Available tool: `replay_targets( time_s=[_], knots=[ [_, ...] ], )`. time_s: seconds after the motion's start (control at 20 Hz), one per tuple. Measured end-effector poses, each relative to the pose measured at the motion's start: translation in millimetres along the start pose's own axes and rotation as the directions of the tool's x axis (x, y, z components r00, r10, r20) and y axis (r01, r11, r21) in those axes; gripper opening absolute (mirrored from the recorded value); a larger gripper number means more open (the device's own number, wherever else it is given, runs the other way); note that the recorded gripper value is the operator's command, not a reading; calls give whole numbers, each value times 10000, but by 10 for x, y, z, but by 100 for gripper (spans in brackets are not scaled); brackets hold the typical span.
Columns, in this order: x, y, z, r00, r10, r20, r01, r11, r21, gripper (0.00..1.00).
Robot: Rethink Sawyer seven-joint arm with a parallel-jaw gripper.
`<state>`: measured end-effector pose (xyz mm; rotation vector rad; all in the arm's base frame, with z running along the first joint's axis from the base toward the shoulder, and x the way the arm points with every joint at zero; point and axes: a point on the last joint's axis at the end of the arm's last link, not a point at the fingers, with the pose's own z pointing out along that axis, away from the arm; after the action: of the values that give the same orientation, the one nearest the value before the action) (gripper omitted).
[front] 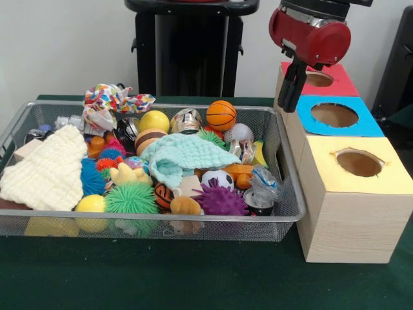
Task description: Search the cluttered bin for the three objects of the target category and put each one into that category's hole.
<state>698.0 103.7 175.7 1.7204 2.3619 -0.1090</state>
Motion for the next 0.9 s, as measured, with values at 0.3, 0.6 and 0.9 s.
replay_targets(
  time_s=[0.3, 0.6, 0.9],
  knots=[
    [44, -35, 21, 9991, -192, -386, 218, 9976, 661, 0],
    [-186, -30, 41, 9968, -424, -684, 454, 9981, 424, 0],
    [-748, -52, 131, 9971, -540, -536, 536, 9985, -87, 0]
  ],
)
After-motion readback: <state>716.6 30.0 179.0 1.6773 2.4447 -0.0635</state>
